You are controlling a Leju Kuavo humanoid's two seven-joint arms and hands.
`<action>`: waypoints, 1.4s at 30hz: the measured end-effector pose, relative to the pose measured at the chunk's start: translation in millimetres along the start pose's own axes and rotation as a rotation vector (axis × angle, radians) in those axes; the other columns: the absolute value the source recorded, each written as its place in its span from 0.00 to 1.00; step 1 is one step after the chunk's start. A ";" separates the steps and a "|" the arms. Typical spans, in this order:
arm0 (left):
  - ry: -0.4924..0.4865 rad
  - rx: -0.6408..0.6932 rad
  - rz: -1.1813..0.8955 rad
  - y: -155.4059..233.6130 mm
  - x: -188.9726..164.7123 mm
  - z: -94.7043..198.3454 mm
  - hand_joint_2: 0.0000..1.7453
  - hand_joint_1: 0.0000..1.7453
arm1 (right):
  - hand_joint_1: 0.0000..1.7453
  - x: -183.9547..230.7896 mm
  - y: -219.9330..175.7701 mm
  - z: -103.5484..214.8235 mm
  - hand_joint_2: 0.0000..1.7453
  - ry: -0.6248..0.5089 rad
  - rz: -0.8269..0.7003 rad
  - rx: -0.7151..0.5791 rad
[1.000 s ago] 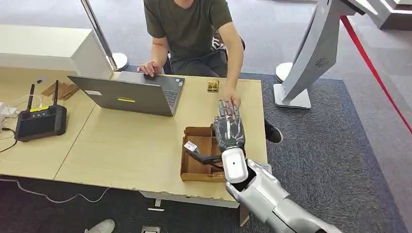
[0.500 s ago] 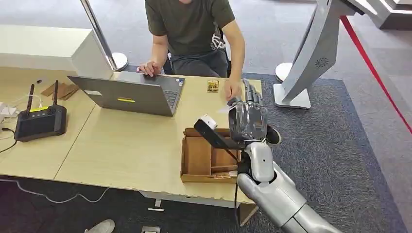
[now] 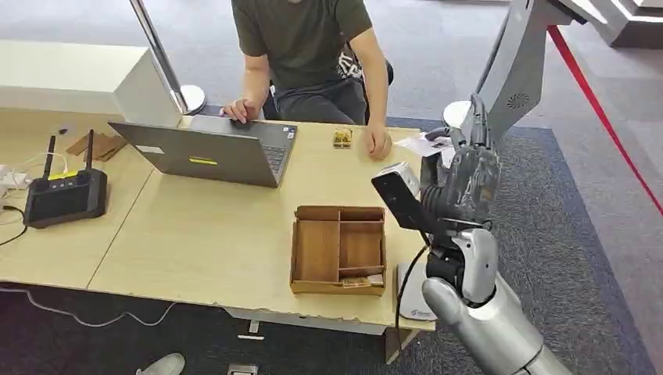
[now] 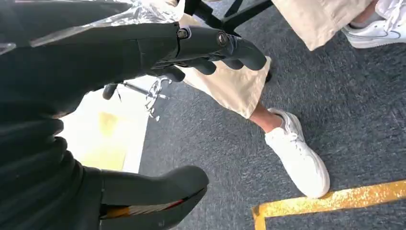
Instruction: Pass the card to the sensor for recognition and then transmit it.
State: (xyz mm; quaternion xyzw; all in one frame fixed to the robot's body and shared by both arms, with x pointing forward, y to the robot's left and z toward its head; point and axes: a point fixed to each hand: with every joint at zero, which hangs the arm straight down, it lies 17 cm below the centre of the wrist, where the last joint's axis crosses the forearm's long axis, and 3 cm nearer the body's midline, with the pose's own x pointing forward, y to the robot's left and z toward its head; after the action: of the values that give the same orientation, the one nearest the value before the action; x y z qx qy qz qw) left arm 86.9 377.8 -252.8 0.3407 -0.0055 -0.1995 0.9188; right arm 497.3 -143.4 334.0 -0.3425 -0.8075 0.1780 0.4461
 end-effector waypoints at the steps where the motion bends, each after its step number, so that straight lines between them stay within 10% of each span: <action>1: 0.000 0.000 0.000 0.0 0.0 0.0 1.00 0.00 | 1.00 0.4 -2.5 -0.1 1.00 -0.001 -0.003 -0.005; 16: -0.008 0.002 0.005 -0.3 -0.4 -0.2 1.00 0.00 | 1.00 -5.6 -28.4 8.8 1.00 -0.001 -0.054 -0.052; 28: 0.114 -0.021 0.079 -7.7 -27.4 0.7 1.00 0.00 | 1.00 -100.9 10.6 120.3 1.00 0.217 -0.290 0.098; 42: 0.170 -0.068 0.126 -15.2 -34.6 2.4 1.00 0.00 | 1.00 -156.2 46.3 170.0 1.00 0.442 -0.134 0.310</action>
State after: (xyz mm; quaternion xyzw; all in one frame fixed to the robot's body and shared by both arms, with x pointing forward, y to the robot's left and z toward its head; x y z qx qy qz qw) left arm 49.2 378.7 -256.2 0.3242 0.0580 -0.1118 0.9376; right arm 429.7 -219.1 121.5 -0.2466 -0.6743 0.1906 0.6694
